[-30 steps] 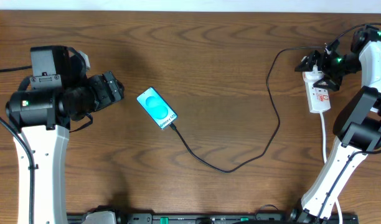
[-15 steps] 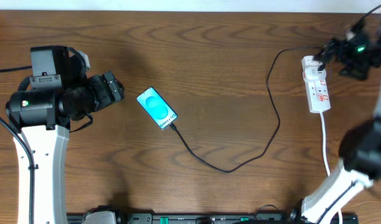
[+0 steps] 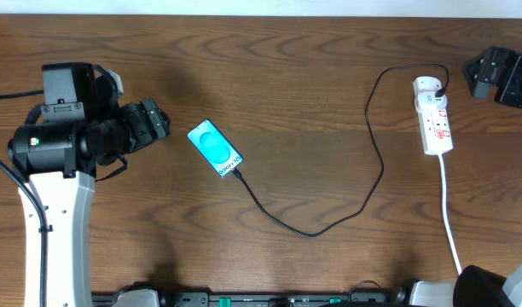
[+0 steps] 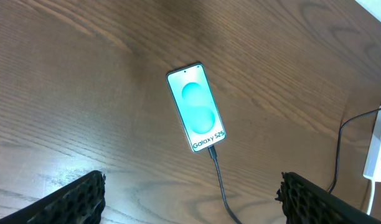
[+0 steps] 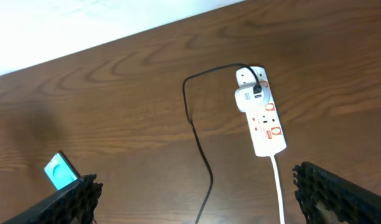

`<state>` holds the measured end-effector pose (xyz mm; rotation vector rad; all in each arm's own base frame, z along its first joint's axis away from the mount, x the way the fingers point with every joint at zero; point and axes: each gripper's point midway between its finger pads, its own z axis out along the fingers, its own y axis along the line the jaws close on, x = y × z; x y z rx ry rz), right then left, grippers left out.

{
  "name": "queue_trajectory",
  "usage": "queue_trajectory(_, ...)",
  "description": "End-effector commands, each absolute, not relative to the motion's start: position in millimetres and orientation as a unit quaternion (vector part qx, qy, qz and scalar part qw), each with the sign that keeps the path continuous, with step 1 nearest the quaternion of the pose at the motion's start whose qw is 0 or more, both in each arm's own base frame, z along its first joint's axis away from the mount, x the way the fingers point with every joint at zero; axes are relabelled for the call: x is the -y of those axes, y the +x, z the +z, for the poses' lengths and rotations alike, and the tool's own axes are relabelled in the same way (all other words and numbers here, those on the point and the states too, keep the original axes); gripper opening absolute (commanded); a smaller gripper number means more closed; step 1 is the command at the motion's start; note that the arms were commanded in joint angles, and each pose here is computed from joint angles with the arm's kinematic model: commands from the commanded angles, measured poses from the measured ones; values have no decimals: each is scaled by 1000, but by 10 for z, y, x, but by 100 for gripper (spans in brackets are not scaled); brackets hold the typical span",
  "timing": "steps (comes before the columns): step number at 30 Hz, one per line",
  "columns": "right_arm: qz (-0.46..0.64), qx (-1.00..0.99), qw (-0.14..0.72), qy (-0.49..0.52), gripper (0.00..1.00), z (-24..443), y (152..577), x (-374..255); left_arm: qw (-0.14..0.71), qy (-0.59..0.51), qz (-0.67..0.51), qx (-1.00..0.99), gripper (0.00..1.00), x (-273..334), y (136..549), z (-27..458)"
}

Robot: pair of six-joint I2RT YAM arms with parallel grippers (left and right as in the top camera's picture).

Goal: Plug charger to phone and switch on socket
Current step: 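Lift the right gripper up and away from the power strip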

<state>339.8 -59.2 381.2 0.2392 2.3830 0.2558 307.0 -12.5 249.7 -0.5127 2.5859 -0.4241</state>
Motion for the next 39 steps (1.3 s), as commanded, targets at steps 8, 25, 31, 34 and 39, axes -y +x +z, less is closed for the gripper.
queue_trajectory(8,90,-928,350,90,99,3777,3353,600,232,-185,-148,-943,90,106,3062,2485)
queue_trajectory(25,89,-928,349,90,99,3776,3352,602,232,-185,-148,-943,90,106,3062,2485)
queue_trajectory(31,89,-928,350,90,99,3776,3352,602,232,-185,-148,-943,90,106,3062,2485)
queue_trajectory(34,89,-928,350,90,99,3776,3352,602,232,-185,-148,-943,90,106,3062,2485)
queue_trajectory(39,89,-928,350,90,99,3776,3352,602,233,-189,-131,-945,90,57,2997,2495)
